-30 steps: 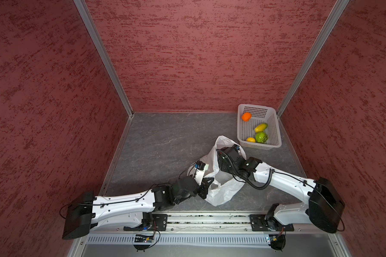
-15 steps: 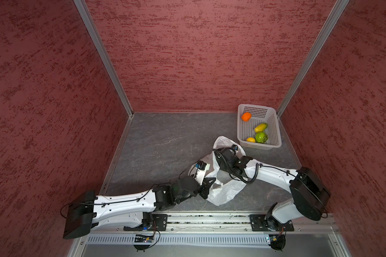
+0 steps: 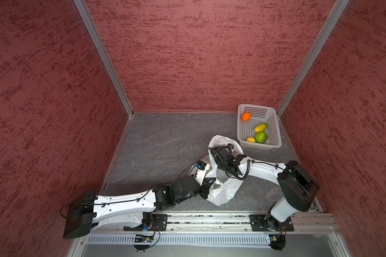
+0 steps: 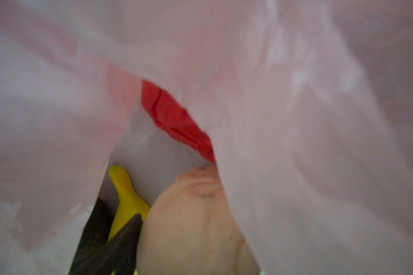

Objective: Untie the knot of the plastic bag and take out the fruit
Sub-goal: Pick up the fruit from the plastic bag.

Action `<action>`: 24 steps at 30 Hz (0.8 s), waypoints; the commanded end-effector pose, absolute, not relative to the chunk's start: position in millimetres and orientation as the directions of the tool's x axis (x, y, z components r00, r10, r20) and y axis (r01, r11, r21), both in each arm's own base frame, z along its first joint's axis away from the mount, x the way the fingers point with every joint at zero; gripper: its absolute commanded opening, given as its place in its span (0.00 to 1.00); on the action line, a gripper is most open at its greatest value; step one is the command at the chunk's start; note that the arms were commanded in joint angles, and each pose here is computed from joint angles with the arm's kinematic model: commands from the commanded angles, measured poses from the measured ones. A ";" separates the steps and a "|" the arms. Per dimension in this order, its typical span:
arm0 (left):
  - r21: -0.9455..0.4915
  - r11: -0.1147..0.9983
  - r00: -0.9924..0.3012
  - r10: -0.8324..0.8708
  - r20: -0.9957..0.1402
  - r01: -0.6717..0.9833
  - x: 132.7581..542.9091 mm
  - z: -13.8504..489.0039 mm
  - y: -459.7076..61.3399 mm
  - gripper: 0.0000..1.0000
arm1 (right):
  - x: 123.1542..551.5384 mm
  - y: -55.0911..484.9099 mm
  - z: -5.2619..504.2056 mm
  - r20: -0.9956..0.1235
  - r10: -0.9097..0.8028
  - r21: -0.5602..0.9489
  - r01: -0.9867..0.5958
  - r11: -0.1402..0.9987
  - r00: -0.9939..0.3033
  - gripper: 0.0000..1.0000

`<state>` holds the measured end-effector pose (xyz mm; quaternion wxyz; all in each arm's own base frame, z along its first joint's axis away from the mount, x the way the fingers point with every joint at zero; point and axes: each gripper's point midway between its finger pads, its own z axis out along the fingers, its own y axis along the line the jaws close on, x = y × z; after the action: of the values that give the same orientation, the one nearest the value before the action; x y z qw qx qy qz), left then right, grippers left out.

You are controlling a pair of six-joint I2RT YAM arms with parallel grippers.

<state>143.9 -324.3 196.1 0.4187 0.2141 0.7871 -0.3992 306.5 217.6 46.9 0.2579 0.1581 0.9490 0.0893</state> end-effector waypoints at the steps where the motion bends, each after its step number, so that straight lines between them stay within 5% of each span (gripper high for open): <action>1: -0.453 0.575 -0.545 -0.015 -0.838 0.681 142.1 206.3 -323.4 0.00 | 312.4 221.3 49.1 -0.459 0.372 0.280 0.266 0.922 -0.807 0.64; 8: -0.431 0.616 -0.535 -0.018 -0.845 0.660 146.0 202.9 -307.9 0.00 | 300.5 236.3 75.1 -0.449 0.373 0.406 0.186 0.895 -0.812 0.54; 24: -0.386 0.665 -0.522 0.007 -0.853 0.639 155.7 199.4 -287.6 0.00 | 239.7 274.6 156.9 -0.413 0.263 0.606 -0.047 0.794 -0.872 0.54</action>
<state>154.2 -296.0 203.3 0.4392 0.1979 0.7938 -0.3713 250.0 273.9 146.1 0.2565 0.0696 0.9140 0.3066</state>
